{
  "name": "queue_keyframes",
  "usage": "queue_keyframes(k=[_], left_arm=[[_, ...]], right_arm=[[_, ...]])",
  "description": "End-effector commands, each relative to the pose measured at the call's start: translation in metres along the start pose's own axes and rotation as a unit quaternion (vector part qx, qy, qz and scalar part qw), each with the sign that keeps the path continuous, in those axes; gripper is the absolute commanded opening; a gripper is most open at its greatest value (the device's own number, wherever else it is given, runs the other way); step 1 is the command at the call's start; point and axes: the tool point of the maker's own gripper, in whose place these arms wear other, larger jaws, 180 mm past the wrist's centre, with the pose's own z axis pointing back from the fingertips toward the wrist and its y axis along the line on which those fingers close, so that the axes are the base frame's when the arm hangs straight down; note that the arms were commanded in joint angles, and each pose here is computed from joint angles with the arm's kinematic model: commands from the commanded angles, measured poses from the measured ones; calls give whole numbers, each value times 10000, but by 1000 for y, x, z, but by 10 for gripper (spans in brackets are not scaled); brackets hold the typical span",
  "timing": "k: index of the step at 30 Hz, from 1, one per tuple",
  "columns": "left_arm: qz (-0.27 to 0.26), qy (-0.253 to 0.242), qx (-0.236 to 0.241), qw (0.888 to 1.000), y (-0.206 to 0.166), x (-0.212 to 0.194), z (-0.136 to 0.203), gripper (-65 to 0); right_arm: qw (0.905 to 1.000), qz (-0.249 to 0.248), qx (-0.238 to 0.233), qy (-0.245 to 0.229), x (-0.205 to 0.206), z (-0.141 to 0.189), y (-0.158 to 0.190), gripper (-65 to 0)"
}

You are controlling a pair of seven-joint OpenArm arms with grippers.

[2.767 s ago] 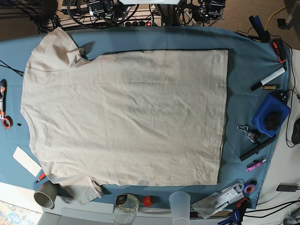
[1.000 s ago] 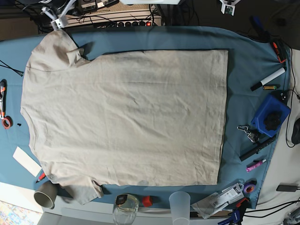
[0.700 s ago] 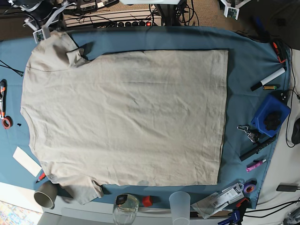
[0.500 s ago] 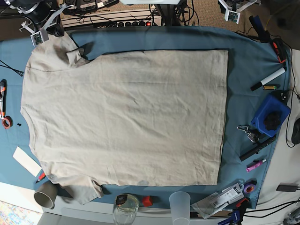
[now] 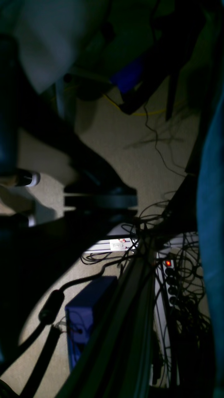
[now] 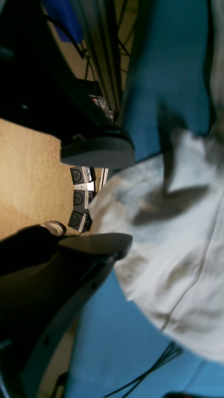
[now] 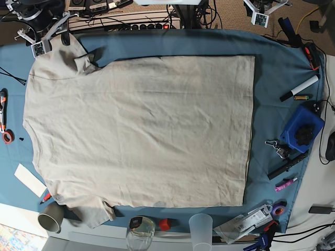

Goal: Fold the T-shirt properly

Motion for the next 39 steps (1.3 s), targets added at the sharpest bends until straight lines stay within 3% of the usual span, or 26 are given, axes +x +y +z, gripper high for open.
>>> queue_keyframes(k=[1,7,11,14,19,23,28,36,39], left_arm=[[-7,-56,10,10000,1,2,5,-650],[-9,-53,11,10000,1,2,5,-650],[-7,-54,10,10000,0,2,5,-650],[-7,-54,10,10000,0,2,5,-650],[-5,-54,10,10000,0,2,5,-650],[-5,-54,10,10000,0,2,5,-650],[-5,-58,10,10000,0,2,5,-650],[-5,-88,13,10000,1,4,5,-650],[-6,-84,11,10000,1,3,5,-650]], right_arm=[[9999,9,-27,-101,7,2,-1,-323],[9983,-425,-192,-352,18,1,-10,-323],[9948,-579,-663,-506,21,6,-43,-323],[9889,-1024,-905,-589,12,6,-73,-323],[9795,-1902,-208,-630,-15,-11,-80,-324],[9667,-2480,56,-628,-35,-28,-83,-324],[9598,-2639,437,-846,-33,-38,-77,-324],[9620,-2580,300,-843,-31,-42,-82,-324],[9582,-2706,164,-919,-29,-43,-88,-324]])
